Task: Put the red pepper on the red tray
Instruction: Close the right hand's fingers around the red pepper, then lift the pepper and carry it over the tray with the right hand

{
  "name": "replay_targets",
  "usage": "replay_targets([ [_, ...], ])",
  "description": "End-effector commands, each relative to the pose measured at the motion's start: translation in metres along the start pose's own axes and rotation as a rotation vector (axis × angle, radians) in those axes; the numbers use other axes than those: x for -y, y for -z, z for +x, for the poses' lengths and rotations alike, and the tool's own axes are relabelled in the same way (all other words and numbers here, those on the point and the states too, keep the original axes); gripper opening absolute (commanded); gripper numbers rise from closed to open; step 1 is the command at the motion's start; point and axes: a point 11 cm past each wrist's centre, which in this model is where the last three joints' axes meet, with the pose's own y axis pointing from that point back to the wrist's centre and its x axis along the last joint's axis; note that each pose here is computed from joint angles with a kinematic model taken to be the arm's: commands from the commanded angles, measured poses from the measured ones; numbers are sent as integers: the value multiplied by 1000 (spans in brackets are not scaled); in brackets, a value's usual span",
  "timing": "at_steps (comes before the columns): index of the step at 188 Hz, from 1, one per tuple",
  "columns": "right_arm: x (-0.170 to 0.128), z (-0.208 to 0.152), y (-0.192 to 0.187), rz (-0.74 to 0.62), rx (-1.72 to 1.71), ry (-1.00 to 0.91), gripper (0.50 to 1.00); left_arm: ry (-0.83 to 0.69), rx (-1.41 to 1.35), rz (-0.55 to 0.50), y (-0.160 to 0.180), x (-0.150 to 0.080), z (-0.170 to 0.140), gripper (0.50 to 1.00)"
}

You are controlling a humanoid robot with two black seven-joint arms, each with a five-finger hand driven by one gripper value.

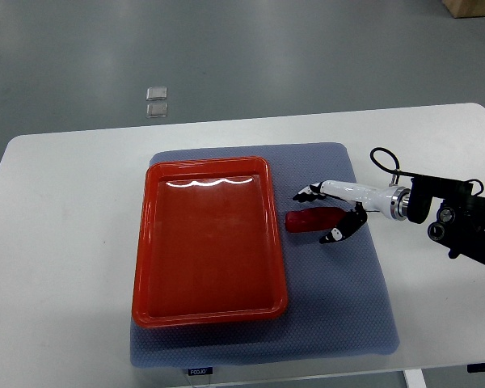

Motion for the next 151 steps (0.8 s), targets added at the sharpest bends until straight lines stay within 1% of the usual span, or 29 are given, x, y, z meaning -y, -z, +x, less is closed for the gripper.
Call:
replay_targets([
  [1, 0, 0, -1, -4, -7, -6, 766, -1, 0, 0, 0, 0, 0, 1000],
  [8, 0, 0, -1, -4, -9, -7, 742, -1, 0, 0, 0, 0, 0, 1000],
  [15, 0, -1, -2, -5, -8, -5, 699, -1, 0, 0, 0, 0, 0, 1000],
  [17, 0, -1, -2, -5, -8, -5, 699, -1, 0, 0, 0, 0, 0, 1000],
  [18, 0, -1, -1, -4, -9, -6, 687, -1, 0, 0, 0, 0, 0, 1000],
  [25, 0, -1, -2, -6, -12, -5, 652, -1, 0, 0, 0, 0, 0, 1000],
  [26, 0, -1, -1, -5, -14, -5, 640, -1, 0, 0, 0, 0, 0, 1000],
  [36, 0, -1, -2, -6, -25, -5, 590, -1, 0, 0, 0, 0, 0, 1000],
  [44, 0, 0, -2, -4, -30, -8, 572, -1, 0, 0, 0, 0, 0, 1000],
  [47, 0, 0, -1, -2, -31, -11, 554, -1, 0, 0, 0, 0, 0, 1000],
  [55, 0, 0, -1, -2, -31, -11, 554, -1, 0, 0, 0, 0, 0, 1000],
  [56, 0, 2, -1, 0, -33, -18, 511, -1, 0, 0, 0, 0, 0, 1000],
  [57, 0, 2, -1, 0, -33, -18, 511, -1, 0, 0, 0, 0, 0, 1000],
  [58, 0, 2, -1, 2, -33, -18, 500, -1, 0, 0, 0, 0, 0, 1000],
  [88, -5, 13, -2, -5, -47, -35, 500, -2, 0, 0, 0, 0, 0, 1000],
  [112, -10, 33, 3, -1, -68, -59, 500, -2, 0, 0, 0, 0, 0, 1000],
  [121, -10, 33, 3, -1, -68, -59, 500, -2, 0, 0, 0, 0, 0, 1000],
  [122, -13, 42, 5, -1, -78, -73, 500, -2, 0, 0, 0, 0, 0, 1000],
  [124, -13, 44, 6, 1, -82, -76, 500, -2, 0, 0, 0, 0, 0, 1000],
  [151, -16, 61, 13, 9, -104, -91, 500, -2, 0, -2, 0, 0, 0, 1000],
])
